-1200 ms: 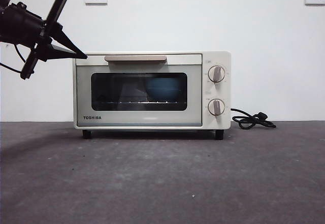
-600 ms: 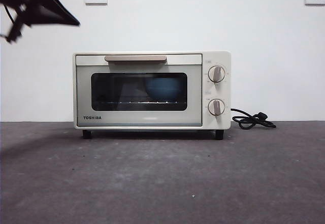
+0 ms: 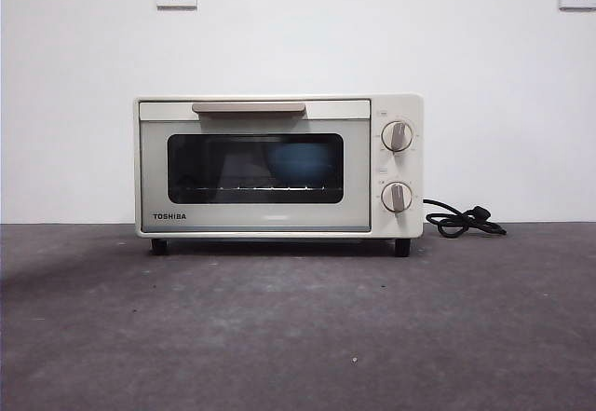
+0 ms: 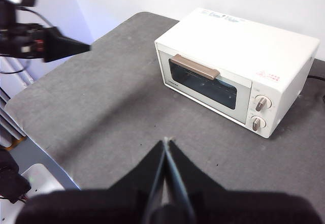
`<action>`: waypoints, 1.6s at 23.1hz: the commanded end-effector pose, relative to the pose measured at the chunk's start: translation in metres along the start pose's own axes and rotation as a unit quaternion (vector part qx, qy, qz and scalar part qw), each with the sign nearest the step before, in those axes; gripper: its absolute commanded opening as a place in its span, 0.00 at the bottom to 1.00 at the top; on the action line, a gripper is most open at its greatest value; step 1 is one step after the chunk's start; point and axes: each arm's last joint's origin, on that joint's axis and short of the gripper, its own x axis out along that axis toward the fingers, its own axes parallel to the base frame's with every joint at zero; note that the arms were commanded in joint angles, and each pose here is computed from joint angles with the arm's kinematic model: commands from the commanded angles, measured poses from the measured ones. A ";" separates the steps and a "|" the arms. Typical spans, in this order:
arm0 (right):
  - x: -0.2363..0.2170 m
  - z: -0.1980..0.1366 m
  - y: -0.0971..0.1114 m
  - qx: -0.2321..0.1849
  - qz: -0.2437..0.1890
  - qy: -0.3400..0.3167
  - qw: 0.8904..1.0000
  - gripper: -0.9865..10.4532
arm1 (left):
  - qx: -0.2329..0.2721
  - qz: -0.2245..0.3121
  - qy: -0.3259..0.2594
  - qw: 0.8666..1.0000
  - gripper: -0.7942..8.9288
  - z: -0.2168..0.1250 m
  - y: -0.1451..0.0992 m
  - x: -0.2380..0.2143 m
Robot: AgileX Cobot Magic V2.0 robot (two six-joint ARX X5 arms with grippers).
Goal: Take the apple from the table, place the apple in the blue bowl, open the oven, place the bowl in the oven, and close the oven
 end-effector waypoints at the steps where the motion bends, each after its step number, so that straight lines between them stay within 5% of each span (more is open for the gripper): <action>1: 0.006 -0.001 -0.001 0.007 -0.003 0.020 1.000 0.09 | 0.026 -0.007 -0.021 0.999 0.08 0.000 -0.014 -0.015; 15: 0.031 0.005 -0.003 0.010 -0.004 0.051 0.999 0.09 | 0.075 0.000 -0.035 0.997 0.08 0.000 -0.020 -0.023; 26: 0.069 0.013 -0.007 0.014 -0.016 0.097 0.995 0.09 | 0.224 0.175 -0.039 0.958 0.08 -0.006 -0.010 -0.027; 30: 0.085 0.015 -0.009 0.015 -0.020 0.116 0.993 0.09 | 0.238 0.225 -0.049 0.944 0.08 -0.026 -0.006 -0.031; 37: 0.112 0.017 -0.011 0.018 -0.022 0.148 0.989 0.09 | 0.254 0.229 -0.089 0.936 0.08 -0.097 0.010 -0.029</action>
